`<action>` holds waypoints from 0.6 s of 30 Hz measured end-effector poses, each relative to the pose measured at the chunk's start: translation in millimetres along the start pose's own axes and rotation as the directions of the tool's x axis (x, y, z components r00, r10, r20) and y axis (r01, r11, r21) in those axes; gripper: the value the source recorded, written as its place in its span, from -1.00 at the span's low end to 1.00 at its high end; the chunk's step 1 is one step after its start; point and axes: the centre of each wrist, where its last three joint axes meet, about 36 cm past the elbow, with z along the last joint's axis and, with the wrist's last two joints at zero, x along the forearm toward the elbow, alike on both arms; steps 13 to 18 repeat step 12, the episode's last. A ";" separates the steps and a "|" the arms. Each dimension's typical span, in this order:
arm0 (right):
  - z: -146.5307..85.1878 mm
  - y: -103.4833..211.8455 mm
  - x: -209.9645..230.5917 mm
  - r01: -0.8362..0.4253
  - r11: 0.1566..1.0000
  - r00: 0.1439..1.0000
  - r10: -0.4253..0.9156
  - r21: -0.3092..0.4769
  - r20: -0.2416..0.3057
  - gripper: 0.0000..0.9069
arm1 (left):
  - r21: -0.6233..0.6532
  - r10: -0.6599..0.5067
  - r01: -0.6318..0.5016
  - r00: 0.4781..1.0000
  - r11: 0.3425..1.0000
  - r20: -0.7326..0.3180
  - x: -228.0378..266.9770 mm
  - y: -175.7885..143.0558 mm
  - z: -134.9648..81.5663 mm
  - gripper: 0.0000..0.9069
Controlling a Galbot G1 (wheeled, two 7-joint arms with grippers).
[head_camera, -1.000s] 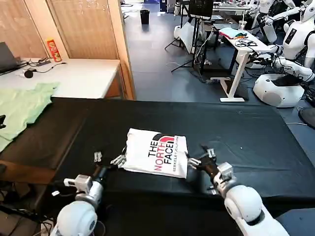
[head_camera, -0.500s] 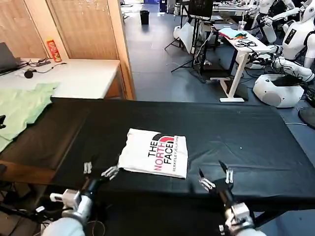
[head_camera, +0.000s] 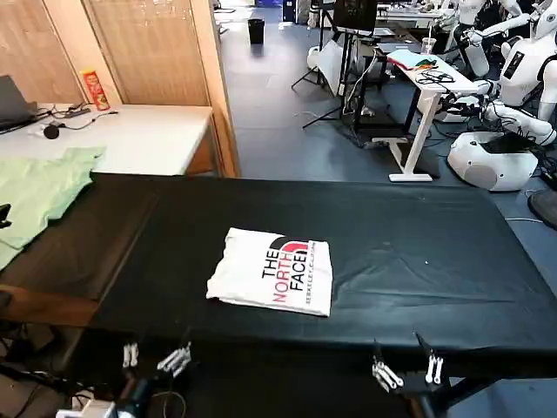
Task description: Fold and organize the clothes.
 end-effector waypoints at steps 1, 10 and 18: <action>-1.1 0.9 3.6 -0.004 1.000 1.000 0.004 -0.007 -0.014 0.94 | 0.004 -0.003 0.003 1.000 1.000 -0.012 4.0 -0.8 -0.2 0.94; -4.8 3.5 15.3 -0.005 0.999 0.999 0.003 -0.032 -0.053 0.94 | -0.002 -0.008 0.007 0.998 1.000 -0.058 11.7 -2.5 -7.7 0.94; -4.8 3.6 16.1 -0.004 0.999 0.998 0.002 -0.033 -0.056 0.94 | -0.001 -0.007 0.007 0.999 1.000 -0.050 10.3 -1.1 -11.7 0.94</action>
